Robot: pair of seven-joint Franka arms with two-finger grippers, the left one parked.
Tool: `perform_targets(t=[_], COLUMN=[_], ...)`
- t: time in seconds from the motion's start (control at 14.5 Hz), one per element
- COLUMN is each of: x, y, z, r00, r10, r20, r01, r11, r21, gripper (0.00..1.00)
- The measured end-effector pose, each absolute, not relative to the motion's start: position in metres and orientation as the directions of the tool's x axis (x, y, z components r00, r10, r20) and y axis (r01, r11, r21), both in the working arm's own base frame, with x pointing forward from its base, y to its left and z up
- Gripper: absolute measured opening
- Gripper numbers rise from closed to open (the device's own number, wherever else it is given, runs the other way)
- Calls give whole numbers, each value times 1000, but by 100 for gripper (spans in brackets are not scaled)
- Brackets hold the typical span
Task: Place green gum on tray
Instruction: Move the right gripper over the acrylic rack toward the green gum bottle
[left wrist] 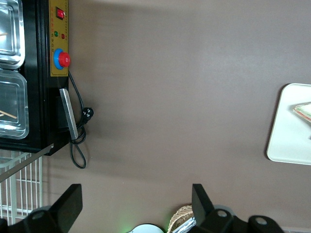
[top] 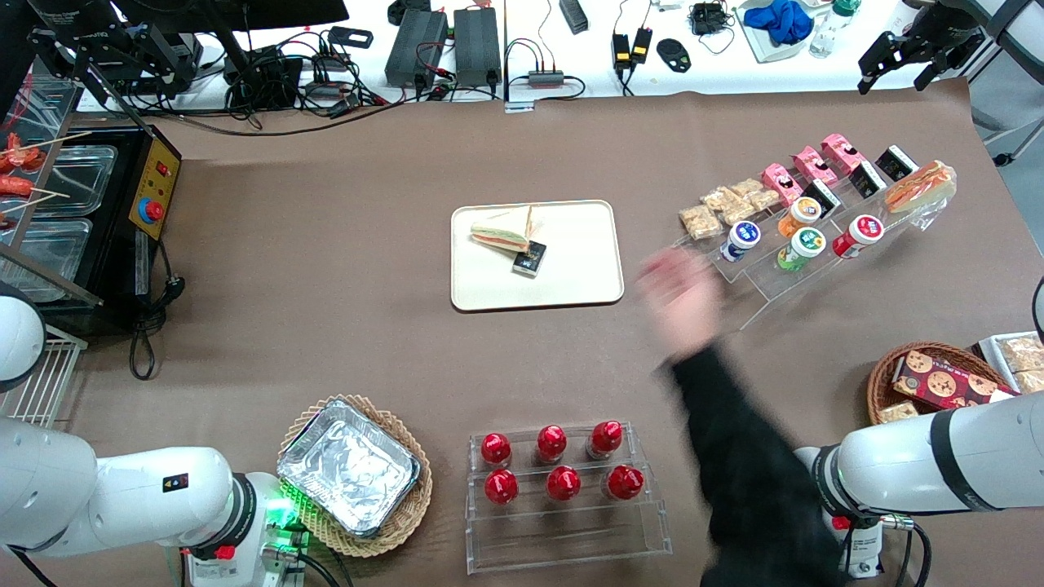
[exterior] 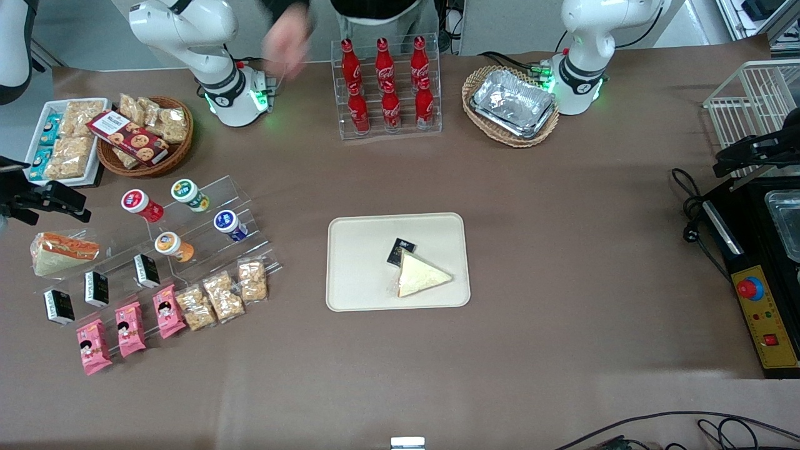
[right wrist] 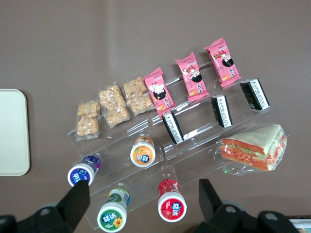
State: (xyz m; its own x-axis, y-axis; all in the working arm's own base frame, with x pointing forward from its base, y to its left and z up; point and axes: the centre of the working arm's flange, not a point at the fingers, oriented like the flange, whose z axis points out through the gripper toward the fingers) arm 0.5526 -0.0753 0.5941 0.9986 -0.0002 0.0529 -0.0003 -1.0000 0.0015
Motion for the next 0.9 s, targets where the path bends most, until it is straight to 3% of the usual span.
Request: perform_targets(t=[0.55,0.9], x=[553,524], y=[-71,-45], z=[595,599], r00=[999,999], r10=[11,-1], r20=[52,-32], r01=[11,-1], r11=[-1000,-1000], r21=[2,-14], gripper=[100,100])
